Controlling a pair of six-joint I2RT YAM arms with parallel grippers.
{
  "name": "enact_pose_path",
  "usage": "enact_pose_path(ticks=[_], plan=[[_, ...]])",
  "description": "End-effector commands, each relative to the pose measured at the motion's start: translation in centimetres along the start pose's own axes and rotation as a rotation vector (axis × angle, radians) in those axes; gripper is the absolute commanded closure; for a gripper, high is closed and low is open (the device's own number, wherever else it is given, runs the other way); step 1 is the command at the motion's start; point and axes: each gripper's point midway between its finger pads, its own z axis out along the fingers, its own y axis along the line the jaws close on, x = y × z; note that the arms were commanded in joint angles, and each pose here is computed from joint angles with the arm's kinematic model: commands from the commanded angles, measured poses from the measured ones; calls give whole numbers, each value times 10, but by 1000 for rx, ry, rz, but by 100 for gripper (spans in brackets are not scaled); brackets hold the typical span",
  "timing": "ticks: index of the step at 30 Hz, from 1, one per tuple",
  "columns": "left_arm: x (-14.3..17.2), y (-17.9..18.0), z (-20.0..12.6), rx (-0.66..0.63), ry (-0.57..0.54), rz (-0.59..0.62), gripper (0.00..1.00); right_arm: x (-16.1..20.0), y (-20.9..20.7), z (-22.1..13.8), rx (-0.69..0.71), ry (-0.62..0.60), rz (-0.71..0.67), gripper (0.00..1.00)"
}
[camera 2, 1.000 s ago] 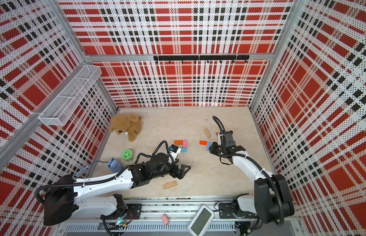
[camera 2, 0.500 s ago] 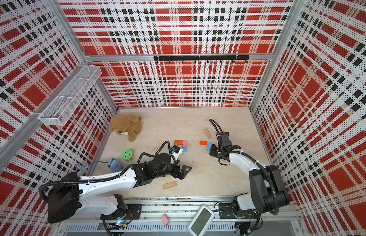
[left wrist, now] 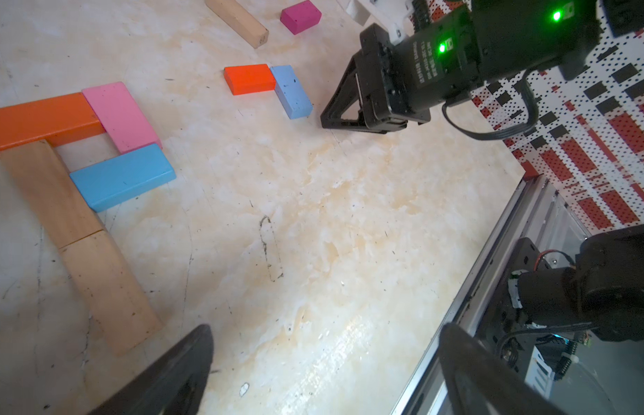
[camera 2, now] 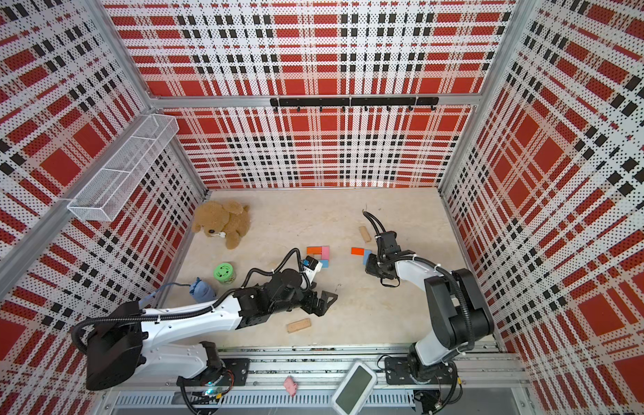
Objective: Assemble the letter p with building blocks
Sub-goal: Adjust the building block at the center of the board.
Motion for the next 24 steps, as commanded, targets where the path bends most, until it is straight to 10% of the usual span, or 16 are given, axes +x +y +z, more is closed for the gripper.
enact_pose_path(ticks=[1, 24], plan=[[-13, -10, 0, 20, -24, 11, 1, -18, 6, 3, -1, -49, -21, 82], [-13, -10, -1, 23, -25, 10, 1, -22, 4, 13, 28, -33, -26, 82]])
